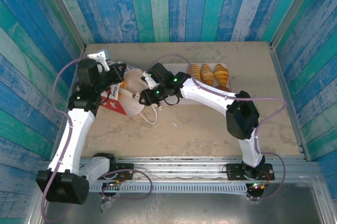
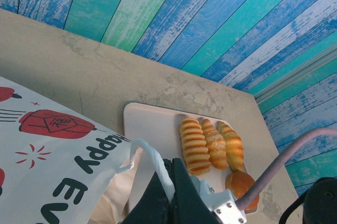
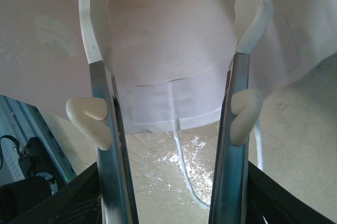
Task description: Take the fake bread out of the paper bag
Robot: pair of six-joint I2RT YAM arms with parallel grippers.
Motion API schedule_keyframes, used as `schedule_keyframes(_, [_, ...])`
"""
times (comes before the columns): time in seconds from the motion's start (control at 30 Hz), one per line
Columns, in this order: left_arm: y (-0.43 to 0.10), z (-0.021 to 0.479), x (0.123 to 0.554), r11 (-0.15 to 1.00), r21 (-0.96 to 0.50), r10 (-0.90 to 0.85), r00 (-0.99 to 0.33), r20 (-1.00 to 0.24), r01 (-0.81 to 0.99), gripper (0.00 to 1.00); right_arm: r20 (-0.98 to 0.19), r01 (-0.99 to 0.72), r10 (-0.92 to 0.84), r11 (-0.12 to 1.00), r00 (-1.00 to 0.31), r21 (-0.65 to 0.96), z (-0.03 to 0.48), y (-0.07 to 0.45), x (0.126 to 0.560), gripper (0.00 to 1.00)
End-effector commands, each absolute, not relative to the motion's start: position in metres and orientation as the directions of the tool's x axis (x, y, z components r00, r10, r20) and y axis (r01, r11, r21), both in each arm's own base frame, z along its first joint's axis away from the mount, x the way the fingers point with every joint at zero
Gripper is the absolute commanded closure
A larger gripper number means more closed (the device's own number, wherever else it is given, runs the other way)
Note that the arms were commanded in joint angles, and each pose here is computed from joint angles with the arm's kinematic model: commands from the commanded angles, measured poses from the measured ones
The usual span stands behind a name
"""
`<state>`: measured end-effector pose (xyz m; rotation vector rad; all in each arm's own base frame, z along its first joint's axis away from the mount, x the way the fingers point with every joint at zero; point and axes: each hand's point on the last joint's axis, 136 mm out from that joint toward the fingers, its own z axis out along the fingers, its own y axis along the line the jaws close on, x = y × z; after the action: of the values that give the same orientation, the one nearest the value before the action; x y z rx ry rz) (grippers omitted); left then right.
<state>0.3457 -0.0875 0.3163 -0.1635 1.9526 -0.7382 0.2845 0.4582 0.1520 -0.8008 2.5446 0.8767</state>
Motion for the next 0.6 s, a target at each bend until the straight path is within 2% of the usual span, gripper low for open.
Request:
schedule_keyframes(0.0, [-0.091, 0.324, 0.347, 0.798, -0.557, -0.407, -0.475, -0.78, 0.231, 1.0, -0.487, -0.602, -0.389, 0.676, -0.782, 0.426, 0.153, 0.467, 0.285, 0.4])
schedule_keyframes(0.57, [-0.096, 0.32, 0.349, 0.784, -0.57, -0.406, -0.492, -0.77, 0.245, 1.0, -0.479, -0.537, -0.309, 0.703, -0.822, 0.467, 0.132, 0.5, 0.304, 0.35])
